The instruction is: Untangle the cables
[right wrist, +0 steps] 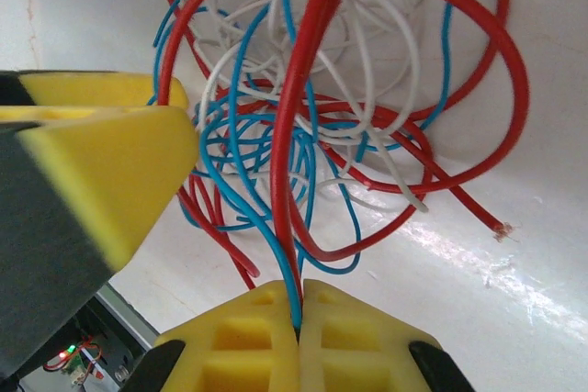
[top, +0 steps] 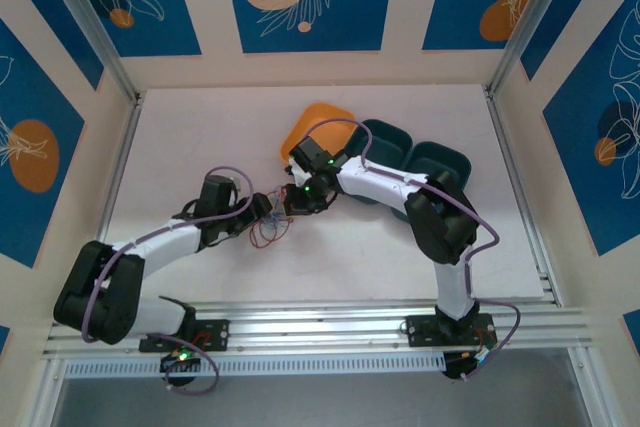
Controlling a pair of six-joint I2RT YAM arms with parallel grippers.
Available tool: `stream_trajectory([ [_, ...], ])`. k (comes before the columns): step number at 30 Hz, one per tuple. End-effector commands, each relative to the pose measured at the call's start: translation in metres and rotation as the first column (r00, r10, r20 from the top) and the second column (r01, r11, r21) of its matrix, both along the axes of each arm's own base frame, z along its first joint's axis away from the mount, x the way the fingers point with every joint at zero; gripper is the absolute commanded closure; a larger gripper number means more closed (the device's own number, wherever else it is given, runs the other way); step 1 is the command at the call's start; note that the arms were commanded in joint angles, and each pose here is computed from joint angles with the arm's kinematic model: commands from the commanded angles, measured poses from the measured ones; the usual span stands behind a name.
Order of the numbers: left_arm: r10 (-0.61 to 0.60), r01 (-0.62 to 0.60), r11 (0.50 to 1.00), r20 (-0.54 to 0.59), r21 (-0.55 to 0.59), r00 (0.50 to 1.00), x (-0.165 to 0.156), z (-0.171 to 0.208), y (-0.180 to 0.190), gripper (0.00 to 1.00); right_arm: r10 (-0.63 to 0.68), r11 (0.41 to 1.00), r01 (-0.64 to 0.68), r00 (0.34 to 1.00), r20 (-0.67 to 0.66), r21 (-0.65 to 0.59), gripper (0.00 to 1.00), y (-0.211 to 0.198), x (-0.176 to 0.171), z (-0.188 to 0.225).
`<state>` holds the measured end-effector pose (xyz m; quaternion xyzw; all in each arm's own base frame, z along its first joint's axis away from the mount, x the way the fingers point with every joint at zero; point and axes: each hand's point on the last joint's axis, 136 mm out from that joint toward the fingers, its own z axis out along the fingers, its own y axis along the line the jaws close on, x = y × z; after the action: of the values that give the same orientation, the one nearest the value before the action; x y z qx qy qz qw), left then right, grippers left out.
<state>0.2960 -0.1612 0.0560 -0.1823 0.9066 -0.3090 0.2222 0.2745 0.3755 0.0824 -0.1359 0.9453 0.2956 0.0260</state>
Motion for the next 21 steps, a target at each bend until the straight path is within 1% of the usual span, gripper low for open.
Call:
stream_trajectory([
  [1,-0.005,0.005,1.000,-0.007,-0.004,1.000,0.003,-0.001,-0.004,0.39,-0.003,0.998,0.003,1.000,0.006,0.059,0.99,0.004,-0.003,0.020],
  [3,0.002,-0.002,1.000,-0.018,0.005,1.000,0.002,-0.005,-0.002,0.45,-0.004,0.998,0.004,1.000,0.003,0.062,0.96,0.004,-0.004,0.019],
  [7,0.003,-0.002,1.000,-0.021,0.009,1.000,0.002,-0.007,-0.002,0.53,-0.008,0.998,0.009,1.000,-0.009,0.064,0.91,0.004,-0.005,0.016],
  [9,0.003,-0.003,1.000,-0.019,0.010,1.000,0.003,-0.006,-0.002,0.54,-0.012,0.998,0.013,1.000,-0.017,0.069,0.85,0.004,-0.005,0.014],
  [16,0.014,-0.014,1.000,-0.014,0.017,1.000,0.007,-0.005,-0.001,0.57,0.001,0.995,0.002,0.999,-0.034,0.097,0.81,0.007,-0.009,0.011],
  [19,0.031,-0.031,0.999,-0.014,0.025,0.999,0.009,-0.006,0.001,0.60,0.022,0.993,-0.021,1.000,-0.007,0.119,0.78,0.007,-0.013,0.010],
  [21,0.037,-0.037,0.999,-0.005,0.026,0.999,0.012,-0.005,0.001,0.61,0.046,0.990,-0.049,0.999,0.025,0.131,0.74,0.006,-0.017,0.004],
])
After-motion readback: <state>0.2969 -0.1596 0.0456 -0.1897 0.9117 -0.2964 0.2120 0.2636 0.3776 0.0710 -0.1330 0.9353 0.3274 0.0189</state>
